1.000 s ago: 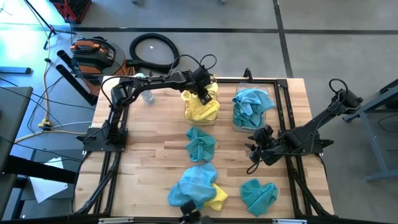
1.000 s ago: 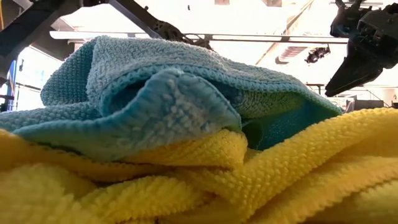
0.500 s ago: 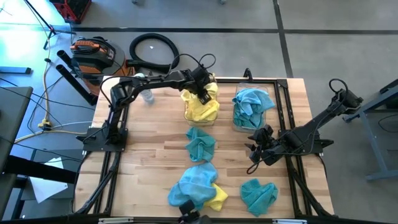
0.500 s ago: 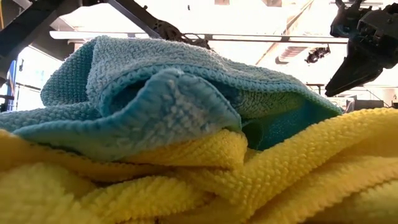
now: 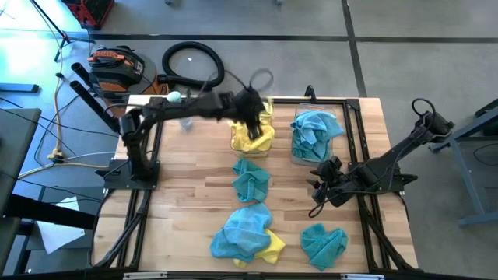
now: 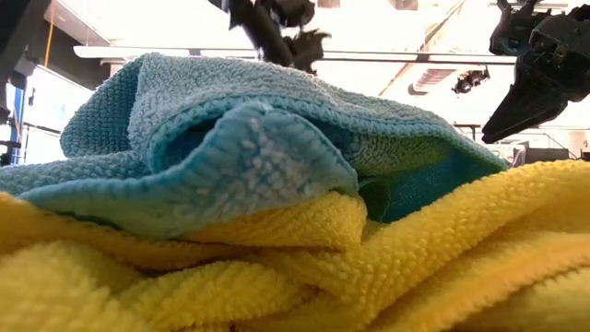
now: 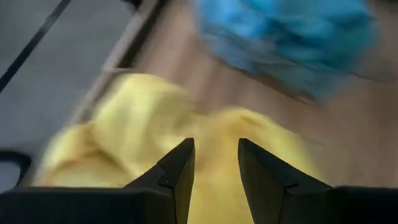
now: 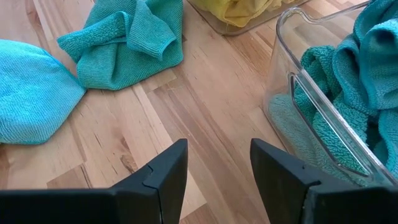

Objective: Sort microfiber towel by color & place in baskets
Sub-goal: Put the blue towel into the right transparent bin

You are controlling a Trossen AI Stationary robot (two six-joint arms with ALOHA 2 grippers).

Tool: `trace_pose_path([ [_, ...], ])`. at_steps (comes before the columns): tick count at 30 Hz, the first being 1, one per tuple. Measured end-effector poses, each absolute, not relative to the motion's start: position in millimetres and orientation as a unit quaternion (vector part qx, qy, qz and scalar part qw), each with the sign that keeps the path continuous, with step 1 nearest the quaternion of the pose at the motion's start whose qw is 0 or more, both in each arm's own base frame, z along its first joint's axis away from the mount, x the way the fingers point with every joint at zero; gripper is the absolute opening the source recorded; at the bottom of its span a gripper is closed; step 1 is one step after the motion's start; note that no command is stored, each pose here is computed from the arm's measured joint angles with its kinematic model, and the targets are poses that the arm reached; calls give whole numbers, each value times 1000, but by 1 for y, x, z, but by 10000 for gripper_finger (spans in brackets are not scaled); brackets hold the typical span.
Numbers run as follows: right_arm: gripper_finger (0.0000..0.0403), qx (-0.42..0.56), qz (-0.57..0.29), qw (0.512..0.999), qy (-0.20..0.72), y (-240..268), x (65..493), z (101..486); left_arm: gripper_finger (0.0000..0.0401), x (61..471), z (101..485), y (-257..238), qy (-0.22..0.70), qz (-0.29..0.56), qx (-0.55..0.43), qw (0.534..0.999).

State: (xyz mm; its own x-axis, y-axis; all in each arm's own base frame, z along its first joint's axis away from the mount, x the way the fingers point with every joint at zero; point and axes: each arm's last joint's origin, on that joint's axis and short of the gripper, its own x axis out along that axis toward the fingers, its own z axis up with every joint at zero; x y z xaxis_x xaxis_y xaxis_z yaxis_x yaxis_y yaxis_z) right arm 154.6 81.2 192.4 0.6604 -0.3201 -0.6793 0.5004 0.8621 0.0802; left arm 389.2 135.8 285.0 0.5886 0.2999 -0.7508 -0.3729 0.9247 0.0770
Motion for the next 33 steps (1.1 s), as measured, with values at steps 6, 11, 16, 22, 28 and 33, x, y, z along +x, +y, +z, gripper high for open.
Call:
trace_pose_path([
  [6, 171, 129, -230, 902, 341, 81, 155, 192, 113, 391, 274, 41, 439, 132, 30, 888],
  [11, 171, 143, -266, 904, 302, 79, 155, 194, 113, 377, 248, -15, 456, 79, 52, 885],
  [16, 171, 197, -254, 892, 317, 81, 155, 193, 113, 351, 225, -32, 448, 79, 43, 890],
  [22, 171, 272, -200, 877, 342, 97, 157, 191, 113, 312, 206, -23, 394, 96, 12, 914],
  [28, 171, 321, -223, 830, 397, 124, 162, 190, 113, 275, 207, 8, 339, 120, -27, 932],
  [33, 171, 337, -293, 749, 490, 151, 170, 204, 113, 254, 218, 22, 313, 124, -49, 941],
])
